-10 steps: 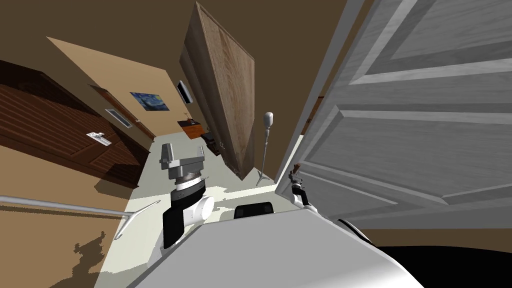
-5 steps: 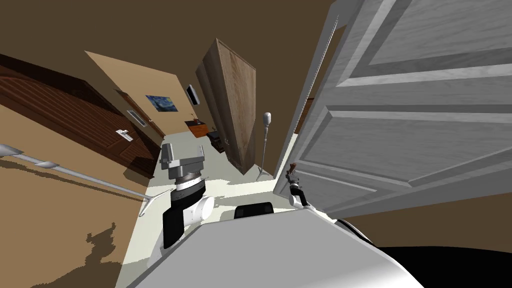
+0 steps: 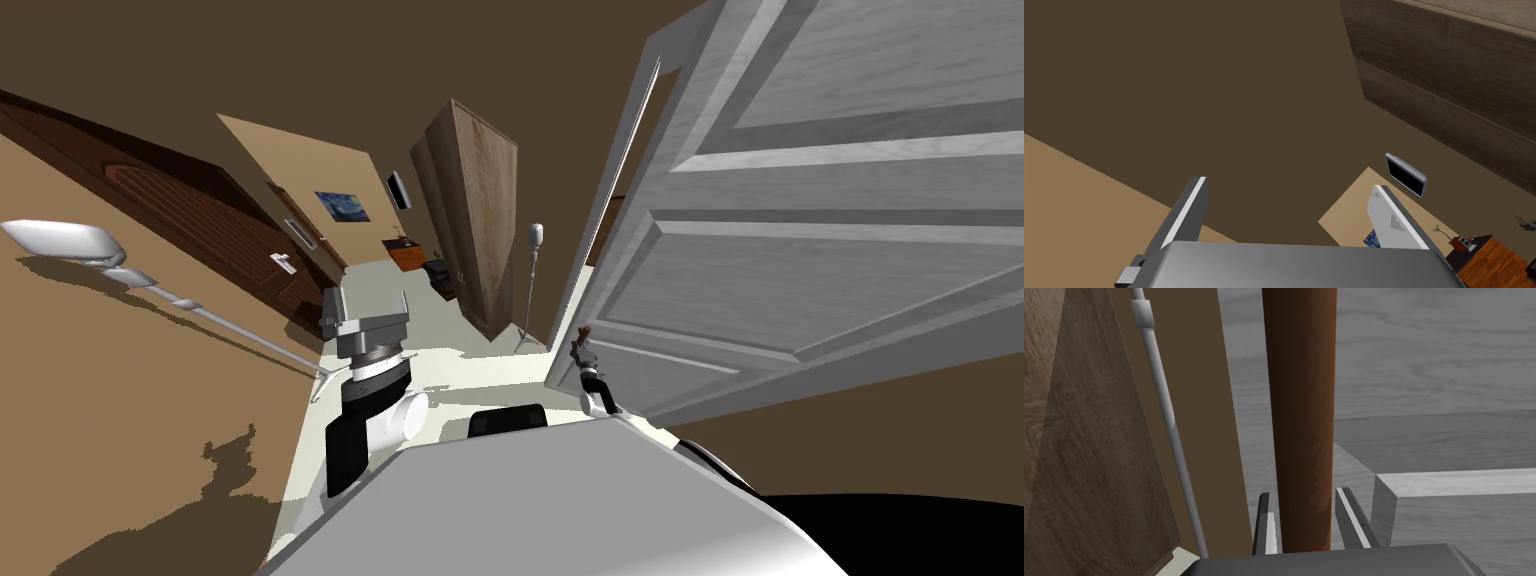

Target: Pull the door open

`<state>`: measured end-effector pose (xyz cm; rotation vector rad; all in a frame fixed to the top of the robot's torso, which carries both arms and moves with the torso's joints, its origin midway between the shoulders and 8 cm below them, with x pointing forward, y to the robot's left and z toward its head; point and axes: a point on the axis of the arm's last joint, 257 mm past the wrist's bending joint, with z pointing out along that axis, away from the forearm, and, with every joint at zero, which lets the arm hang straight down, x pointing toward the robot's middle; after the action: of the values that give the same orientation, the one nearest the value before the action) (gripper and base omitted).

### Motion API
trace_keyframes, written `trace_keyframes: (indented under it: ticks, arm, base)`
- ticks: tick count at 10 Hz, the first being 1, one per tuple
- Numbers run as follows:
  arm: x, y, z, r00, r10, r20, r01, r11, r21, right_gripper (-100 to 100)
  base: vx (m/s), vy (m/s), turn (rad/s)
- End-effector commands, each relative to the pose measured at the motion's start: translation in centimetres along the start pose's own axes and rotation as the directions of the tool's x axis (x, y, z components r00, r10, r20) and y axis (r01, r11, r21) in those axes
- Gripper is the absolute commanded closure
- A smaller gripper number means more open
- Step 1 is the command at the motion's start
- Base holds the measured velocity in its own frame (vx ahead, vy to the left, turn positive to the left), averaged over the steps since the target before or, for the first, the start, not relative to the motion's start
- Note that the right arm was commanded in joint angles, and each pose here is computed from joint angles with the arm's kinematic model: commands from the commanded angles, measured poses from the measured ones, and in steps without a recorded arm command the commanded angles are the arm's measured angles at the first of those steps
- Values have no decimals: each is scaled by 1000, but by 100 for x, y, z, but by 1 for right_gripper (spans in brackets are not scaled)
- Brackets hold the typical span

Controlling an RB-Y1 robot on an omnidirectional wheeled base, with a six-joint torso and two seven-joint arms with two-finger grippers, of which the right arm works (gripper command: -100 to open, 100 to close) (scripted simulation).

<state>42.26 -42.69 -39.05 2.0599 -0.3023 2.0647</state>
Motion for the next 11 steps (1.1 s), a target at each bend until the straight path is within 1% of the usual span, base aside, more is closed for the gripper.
trace_keyframes:
  ticks: [1, 3, 4, 5, 8, 10, 11]
  arm:
    - [-12, -58, -47, 1000, 2, 3, -2, 999, 35, 100]
    - [-9, -98, -76, 1000, 2, 3, -2, 998, 64, 100]
    - [-15, -77, -62, 1000, -1, 3, 1, 999, 53, 100]
    - [-36, -113, -114, 1000, 0, 7, -1, 997, 82, 100]
    - [-20, -151, -170, 1000, 0, 3, -1, 992, 126, 100]
    - [-11, -184, -223, 1000, 1, 2, -2, 987, 164, 100]
    - [-10, -195, -241, 1000, 2, 2, -2, 984, 176, 100]
  base:
    - [-274, 1, 108]
    - [-264, -23, 79]
    - [-109, -10, 27]
    - [-164, -22, 87]
    - [-223, -18, 81]
    - [-224, -32, 83]
    - [-206, -58, 73]
